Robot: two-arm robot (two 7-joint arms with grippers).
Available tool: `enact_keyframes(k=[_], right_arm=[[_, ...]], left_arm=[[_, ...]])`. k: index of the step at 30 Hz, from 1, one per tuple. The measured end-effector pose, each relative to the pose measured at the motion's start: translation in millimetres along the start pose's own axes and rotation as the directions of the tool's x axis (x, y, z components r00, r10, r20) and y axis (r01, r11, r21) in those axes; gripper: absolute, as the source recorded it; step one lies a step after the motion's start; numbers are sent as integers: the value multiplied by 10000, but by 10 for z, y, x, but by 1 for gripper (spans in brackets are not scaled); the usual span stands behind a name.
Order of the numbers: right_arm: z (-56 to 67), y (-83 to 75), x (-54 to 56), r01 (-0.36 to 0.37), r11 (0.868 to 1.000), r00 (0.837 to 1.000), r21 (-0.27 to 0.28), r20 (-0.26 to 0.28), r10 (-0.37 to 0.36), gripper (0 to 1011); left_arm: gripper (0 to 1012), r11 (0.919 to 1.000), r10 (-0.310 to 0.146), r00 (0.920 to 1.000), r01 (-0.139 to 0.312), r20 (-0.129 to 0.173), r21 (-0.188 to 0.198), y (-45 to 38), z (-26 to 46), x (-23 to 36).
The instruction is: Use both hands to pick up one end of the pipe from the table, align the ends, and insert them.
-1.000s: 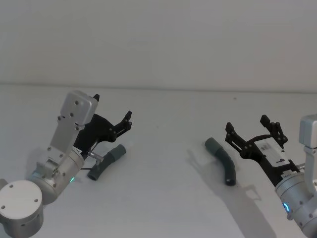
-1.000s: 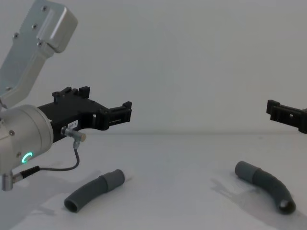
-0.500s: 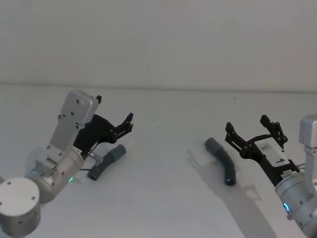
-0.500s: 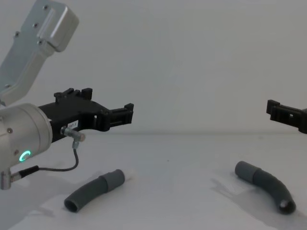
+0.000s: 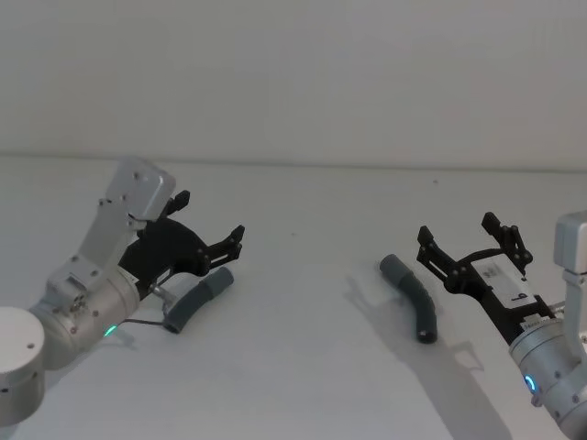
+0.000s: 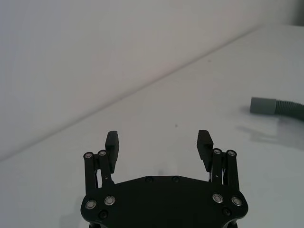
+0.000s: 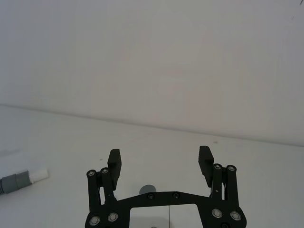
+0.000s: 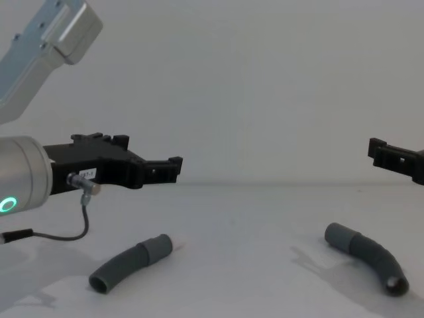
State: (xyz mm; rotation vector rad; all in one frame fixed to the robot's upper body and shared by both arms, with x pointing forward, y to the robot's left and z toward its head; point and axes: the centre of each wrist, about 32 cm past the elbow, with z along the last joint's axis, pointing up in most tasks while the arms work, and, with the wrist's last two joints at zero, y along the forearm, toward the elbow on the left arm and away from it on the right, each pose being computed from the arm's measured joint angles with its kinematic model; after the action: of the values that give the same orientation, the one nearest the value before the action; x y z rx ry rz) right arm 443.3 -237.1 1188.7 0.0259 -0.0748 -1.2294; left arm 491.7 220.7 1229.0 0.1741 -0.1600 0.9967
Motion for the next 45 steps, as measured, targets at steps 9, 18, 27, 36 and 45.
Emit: enact_keyframes(k=[9,18,27,36,45], right_arm=[[0,0,0,0,10000,10000,1,0,0,1001],[0,0,0,1,10000,10000,1,0,-1,1001],[0,0,0,1,10000,10000,0,0,-1,1001],[0,0,0,1,10000,10000,1,0,-1,1001],[0,0,0,1,10000,10000,0,0,-1,1001]], left_arm=[[1002,9969,-388,9990,403,-228,680,28,50,111],[1002,9893,-678,9965,734,-484,1260,-6,55,196],[1002,9754,-1076,9918,1187,-683,1858,-80,25,273],[1002,9615,-1365,9884,1484,-671,2314,-165,-4,356],[1001,9475,-1579,9855,1688,-615,2715,-242,-13,427]])
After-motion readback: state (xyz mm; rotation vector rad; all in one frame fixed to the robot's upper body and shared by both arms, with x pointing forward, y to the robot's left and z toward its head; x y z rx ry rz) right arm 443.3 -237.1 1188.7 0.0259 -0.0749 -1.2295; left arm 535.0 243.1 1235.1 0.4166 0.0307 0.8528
